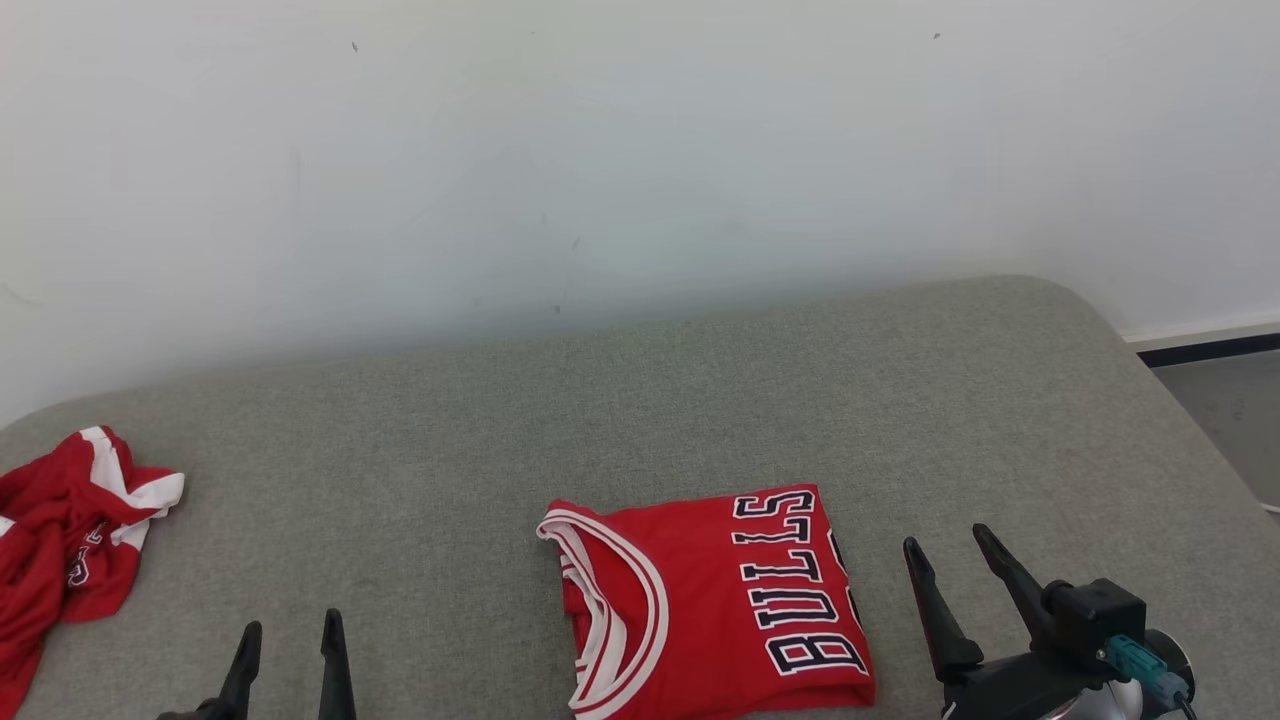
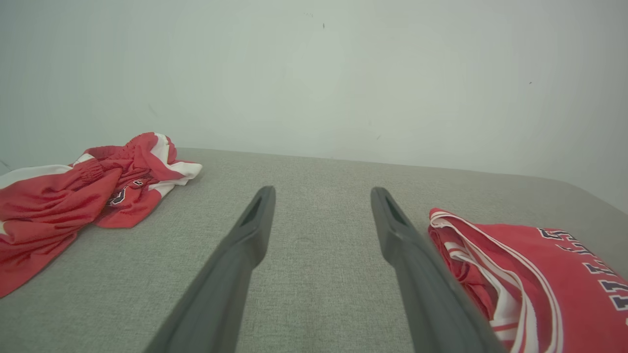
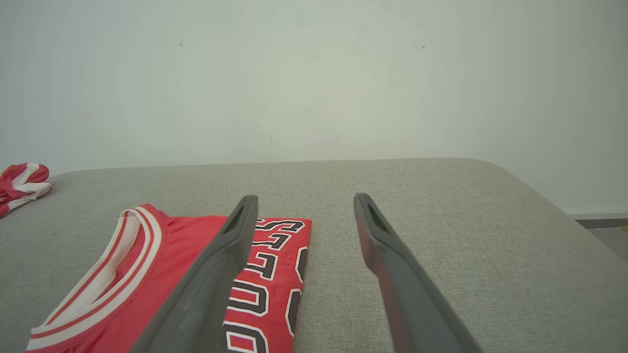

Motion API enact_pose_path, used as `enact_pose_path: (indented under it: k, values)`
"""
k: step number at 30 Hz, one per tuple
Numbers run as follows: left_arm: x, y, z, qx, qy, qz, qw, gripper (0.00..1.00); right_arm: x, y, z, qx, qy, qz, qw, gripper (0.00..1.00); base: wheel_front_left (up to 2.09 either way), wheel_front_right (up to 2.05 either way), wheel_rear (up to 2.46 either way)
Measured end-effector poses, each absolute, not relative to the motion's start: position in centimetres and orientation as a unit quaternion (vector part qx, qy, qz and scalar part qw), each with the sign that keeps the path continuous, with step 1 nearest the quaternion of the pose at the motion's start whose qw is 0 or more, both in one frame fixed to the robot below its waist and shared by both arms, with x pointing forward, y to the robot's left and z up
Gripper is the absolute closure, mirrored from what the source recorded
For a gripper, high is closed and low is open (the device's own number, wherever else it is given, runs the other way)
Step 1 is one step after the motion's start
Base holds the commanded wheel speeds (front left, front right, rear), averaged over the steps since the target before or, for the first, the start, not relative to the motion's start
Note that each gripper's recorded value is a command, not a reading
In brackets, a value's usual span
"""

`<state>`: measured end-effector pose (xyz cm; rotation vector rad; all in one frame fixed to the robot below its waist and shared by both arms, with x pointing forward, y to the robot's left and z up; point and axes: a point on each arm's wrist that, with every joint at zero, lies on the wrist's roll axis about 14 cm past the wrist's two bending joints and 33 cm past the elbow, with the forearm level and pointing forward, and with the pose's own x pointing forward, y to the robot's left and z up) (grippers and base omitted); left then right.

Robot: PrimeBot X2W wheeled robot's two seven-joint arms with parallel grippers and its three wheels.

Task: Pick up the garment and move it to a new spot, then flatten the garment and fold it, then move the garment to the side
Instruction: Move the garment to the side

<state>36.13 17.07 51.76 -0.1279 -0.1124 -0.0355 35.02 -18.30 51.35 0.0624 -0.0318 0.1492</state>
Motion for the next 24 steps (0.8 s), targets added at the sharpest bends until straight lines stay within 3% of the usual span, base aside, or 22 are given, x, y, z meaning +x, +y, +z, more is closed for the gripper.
enact_pose_path:
  k: [17, 24]
  values:
    - [36.1, 16.7, 51.2, -0.068, -0.047, -0.018, 0.996, 0.00, 36.0, -18.7, 51.1, 0.036, 0.009, 0.068, 0.997, 0.00, 0.00, 0.00, 0.00]
    - [35.7, 17.0, 50.6, -0.075, -0.040, -0.010, 0.996, 0.00, 38.4, -19.3, 47.8, 0.021, 0.154, 0.071, 0.985, 0.00, 0.00, 0.00, 0.00]
